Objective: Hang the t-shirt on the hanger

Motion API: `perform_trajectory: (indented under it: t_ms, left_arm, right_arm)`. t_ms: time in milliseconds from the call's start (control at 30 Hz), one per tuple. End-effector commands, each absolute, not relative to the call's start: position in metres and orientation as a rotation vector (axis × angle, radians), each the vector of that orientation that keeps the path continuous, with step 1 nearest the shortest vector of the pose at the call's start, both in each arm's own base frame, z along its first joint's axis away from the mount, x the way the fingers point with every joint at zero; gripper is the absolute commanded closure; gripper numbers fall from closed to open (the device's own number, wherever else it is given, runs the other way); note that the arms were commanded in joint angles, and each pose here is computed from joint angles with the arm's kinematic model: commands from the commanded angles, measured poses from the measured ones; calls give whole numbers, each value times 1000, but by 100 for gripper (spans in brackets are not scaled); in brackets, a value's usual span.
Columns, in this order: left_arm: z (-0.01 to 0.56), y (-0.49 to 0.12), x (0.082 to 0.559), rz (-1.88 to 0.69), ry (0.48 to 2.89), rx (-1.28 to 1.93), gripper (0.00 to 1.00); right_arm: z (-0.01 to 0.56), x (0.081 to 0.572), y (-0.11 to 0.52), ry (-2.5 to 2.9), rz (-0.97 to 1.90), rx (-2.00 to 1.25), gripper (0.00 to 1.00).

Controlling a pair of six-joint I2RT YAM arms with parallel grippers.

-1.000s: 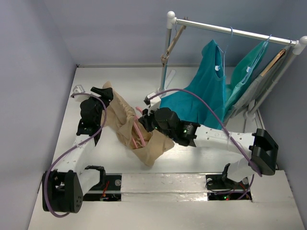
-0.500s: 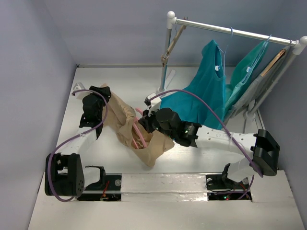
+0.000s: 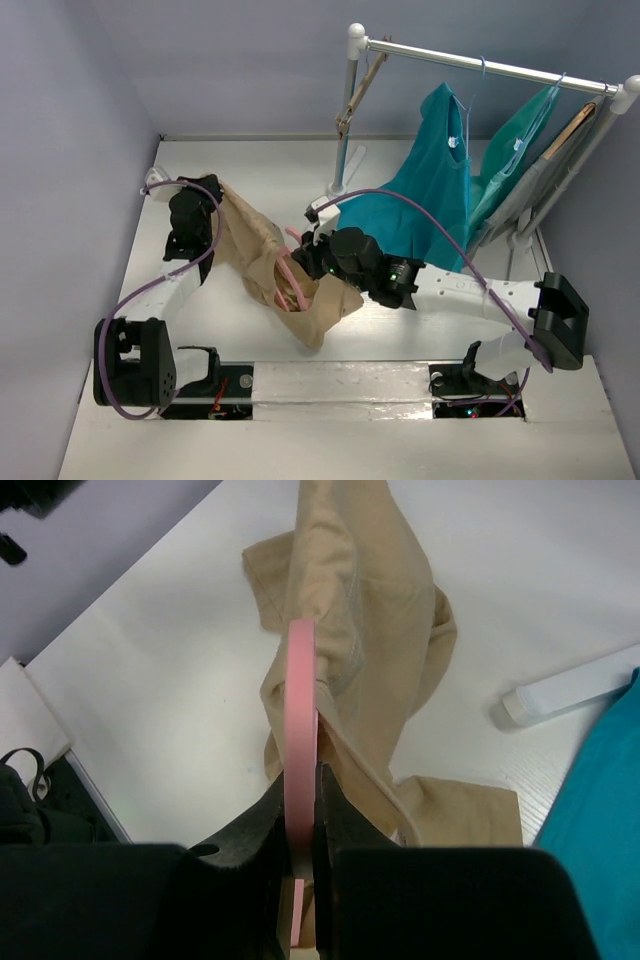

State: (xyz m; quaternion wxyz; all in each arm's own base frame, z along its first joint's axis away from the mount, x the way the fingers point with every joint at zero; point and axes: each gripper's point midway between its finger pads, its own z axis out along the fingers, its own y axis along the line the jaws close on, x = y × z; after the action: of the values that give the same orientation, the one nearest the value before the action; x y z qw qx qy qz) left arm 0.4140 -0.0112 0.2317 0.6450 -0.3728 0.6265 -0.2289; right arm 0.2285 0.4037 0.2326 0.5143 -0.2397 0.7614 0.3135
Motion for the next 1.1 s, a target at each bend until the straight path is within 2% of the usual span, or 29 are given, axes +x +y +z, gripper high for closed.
perform_trajectory:
  t_ms: [0, 167, 300, 533, 800, 867, 967, 1067]
  left_arm:
    - [288, 1, 425, -525, 1279, -847, 100]
    - [320, 10, 438, -481, 1248, -849, 100]
    - [323, 15, 447, -439, 1277, -843, 100]
    - [338, 21, 449, -410, 1274, -835, 100]
    - [410, 12, 437, -495, 1190, -767, 100]
    - [411, 12, 430, -492, 1185, -766, 100]
    - [401, 15, 422, -468, 1197, -776, 100]
    - [387, 17, 418, -465, 1202, -793, 100]
  right_arm:
    - [259, 221, 401, 1756, 813, -563, 100]
    - [262, 214, 390, 1759, 826, -566, 100]
    - [273, 209, 375, 1753, 821, -557, 100]
    - [319, 203, 346, 1695, 803, -528, 100]
    - [429, 201, 312, 1570, 761, -500, 100]
    - [466, 197, 301, 1515, 782, -468, 100]
    - [470, 194, 299, 1529, 785, -477, 100]
    - [446, 203, 305, 1601, 722, -490, 100]
